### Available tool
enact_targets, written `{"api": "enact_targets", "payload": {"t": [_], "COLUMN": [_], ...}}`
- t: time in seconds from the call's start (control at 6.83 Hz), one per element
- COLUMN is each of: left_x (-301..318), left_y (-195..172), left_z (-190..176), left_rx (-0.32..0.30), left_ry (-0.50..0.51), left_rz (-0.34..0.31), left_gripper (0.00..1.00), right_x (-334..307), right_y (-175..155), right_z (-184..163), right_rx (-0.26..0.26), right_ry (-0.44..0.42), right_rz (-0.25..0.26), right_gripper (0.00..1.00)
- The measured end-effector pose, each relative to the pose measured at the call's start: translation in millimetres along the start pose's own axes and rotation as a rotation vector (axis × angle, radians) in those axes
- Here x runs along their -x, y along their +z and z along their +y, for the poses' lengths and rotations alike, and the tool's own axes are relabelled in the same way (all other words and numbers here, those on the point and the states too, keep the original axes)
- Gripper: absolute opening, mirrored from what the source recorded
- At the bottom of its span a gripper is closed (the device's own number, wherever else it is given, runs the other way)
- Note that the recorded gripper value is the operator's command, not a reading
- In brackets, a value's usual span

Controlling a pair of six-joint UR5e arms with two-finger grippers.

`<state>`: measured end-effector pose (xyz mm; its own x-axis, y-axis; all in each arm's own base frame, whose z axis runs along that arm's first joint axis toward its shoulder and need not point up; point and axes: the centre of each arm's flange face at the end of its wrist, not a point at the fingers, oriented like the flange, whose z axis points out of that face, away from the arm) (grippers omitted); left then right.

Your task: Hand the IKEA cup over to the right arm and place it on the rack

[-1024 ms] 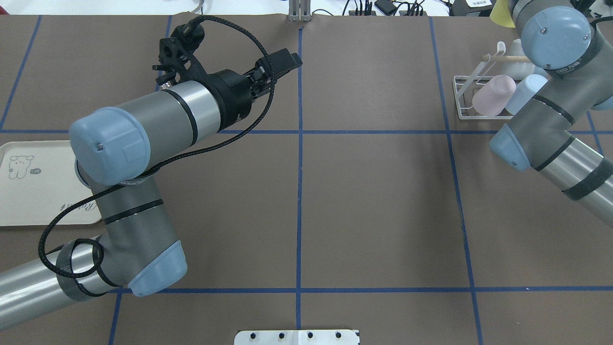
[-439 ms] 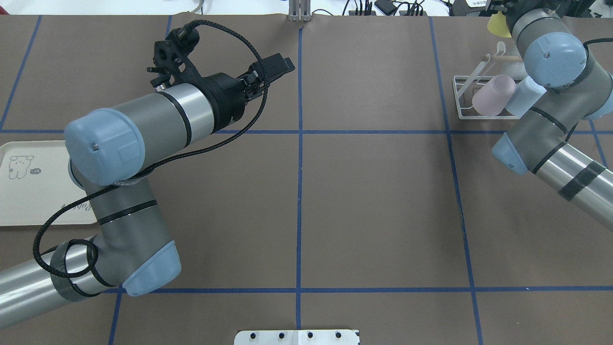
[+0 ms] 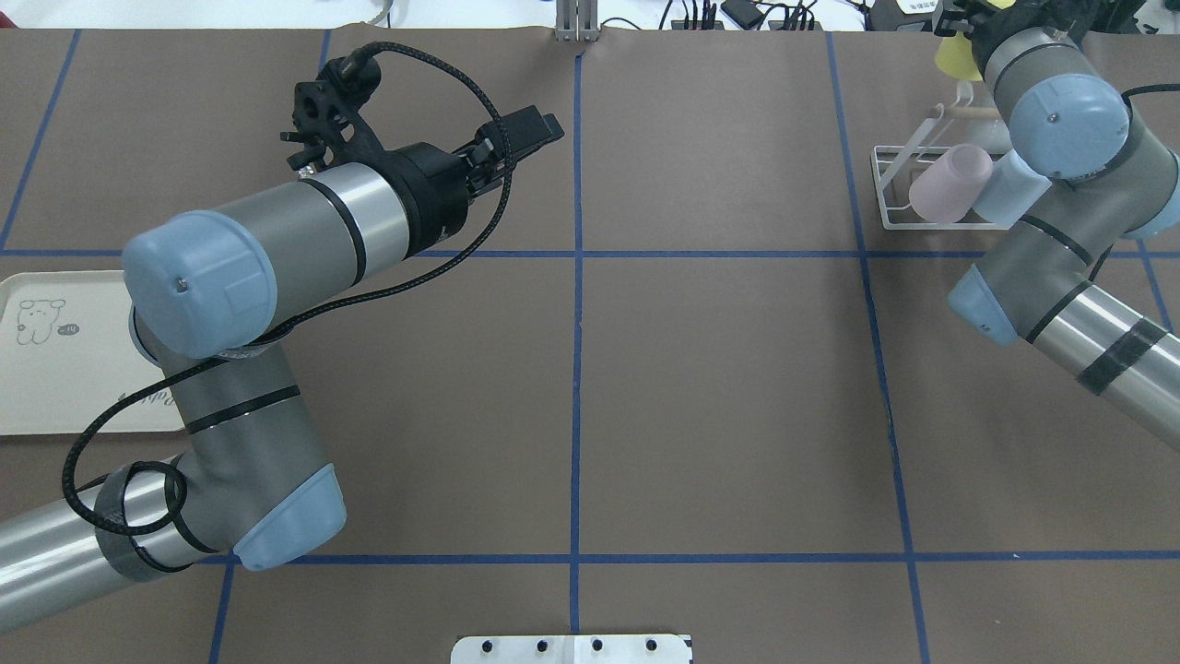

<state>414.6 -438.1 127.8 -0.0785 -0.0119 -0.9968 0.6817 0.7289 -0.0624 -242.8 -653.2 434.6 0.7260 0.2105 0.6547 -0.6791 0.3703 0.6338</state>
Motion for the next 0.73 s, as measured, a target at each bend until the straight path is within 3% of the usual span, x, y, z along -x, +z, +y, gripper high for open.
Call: {"api": "enact_targets", "payload": {"t": [0.73], "left_x": [1], "left_y": [0], "left_z": [0], "left_rx": [0.0], "left_ry": [0.0], "left_rz": [-0.001], "left_gripper": [1.0], "right_x": [-18], "right_y": [-7], "right_z": [31], "right_rx": [0.021], "right_ry": [-0.024], "right_rz": [-0.015], "right_gripper": [0.0]}}
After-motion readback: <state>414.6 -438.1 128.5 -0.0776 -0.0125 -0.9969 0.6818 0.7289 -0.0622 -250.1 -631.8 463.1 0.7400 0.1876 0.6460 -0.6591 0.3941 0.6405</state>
